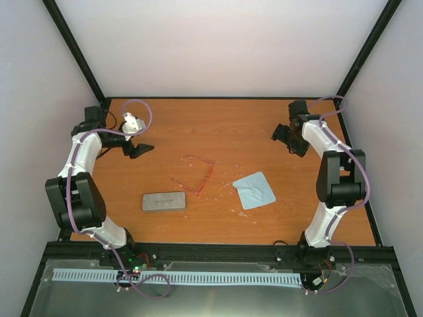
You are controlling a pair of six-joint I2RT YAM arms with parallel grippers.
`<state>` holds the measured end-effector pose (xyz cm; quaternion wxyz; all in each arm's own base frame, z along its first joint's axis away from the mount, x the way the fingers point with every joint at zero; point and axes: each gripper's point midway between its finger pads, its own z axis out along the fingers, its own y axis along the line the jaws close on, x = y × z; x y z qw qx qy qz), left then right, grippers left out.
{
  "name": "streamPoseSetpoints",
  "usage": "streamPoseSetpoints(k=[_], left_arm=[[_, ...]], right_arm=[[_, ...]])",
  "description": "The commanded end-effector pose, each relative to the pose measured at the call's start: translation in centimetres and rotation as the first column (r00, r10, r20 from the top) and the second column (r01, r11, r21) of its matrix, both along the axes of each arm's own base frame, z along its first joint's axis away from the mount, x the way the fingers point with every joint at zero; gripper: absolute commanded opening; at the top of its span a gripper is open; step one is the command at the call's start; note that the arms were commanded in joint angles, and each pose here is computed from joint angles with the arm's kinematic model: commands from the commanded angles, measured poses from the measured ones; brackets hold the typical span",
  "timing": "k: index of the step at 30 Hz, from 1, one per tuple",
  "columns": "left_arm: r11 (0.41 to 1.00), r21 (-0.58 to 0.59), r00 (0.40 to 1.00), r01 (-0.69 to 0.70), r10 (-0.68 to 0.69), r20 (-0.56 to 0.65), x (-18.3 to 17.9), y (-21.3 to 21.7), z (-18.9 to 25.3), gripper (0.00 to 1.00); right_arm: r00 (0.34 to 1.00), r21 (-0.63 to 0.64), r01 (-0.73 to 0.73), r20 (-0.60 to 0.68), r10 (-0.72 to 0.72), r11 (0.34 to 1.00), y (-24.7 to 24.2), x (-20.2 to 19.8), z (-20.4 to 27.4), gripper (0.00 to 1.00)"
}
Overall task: Organize the sunglasses
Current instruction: Adjust the glasses cleaning cloth at the center of the board.
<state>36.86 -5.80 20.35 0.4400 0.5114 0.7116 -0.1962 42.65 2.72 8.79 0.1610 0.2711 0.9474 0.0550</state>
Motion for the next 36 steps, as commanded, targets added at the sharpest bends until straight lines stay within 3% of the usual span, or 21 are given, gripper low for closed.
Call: streamPoseSetpoints(k=[1,5,6,8,10,11,15,25,36], left_arm=[[1.0,-0.016,0.999,0.019,-0.019,0.027,0.3,-0.4,1.0,0.84],[1.0,-0.03,1.0,-0.009,0.009,-0.004,1.0,-0.4,0.5,0.83],[0.999,-0.035,1.0,-0.015,0.015,-0.014,1.2,-0.3,0.3,0.83],[0.999,-0.041,0.999,-0.021,0.019,-0.027,1.4,-0.4,0.1,0.83],[0.999,-0.043,0.999,-0.022,0.021,-0.029,1.7,-0.4,-0.1,0.82],[0.999,-0.044,0.999,-0.025,0.023,-0.03,1.8,-0.4,-0.1,0.82],[0.999,-0.04,0.999,-0.027,0.026,-0.033,2.3,-0.4,-0.4,0.81],[0.997,-0.045,0.997,-0.057,0.054,-0.063,2.9,-0.2,-0.5,0.81],[0.997,-0.045,0.994,-0.063,0.059,-0.088,2.6,-0.2,-1.4,0.8]], right_arm=[[0.992,0.076,-0.06,0.117,0.051,0.995,1.3,0.3,2.6,1.0],[0.966,0.131,-0.162,0.224,0.13,0.978,3.5,0.0,4.2,0.99],[0.96,0.128,-0.191,0.229,0.159,0.973,4.1,-0.3,4.4,0.89],[0.958,0.109,-0.245,0.179,0.223,0.963,5.1,-1.5,3.7,0.51],[0.946,0.109,-0.316,0.108,0.305,0.942,6.7,-3.0,2.2,0.07],[0.936,0.114,-0.35,0.075,0.343,0.93,7.5,-3.8,1.5,0.03],[0.895,0.146,-0.434,-0.04,0.444,0.889,9.8,-6.1,-1.2,0.03],[0.861,0.198,-0.451,-0.159,0.483,0.87,10.0,-7.8,-5.0,0.03],[0.804,0.291,-0.515,-0.16,0.572,0.806,12.1,-10.3,-4.9,0.03]])
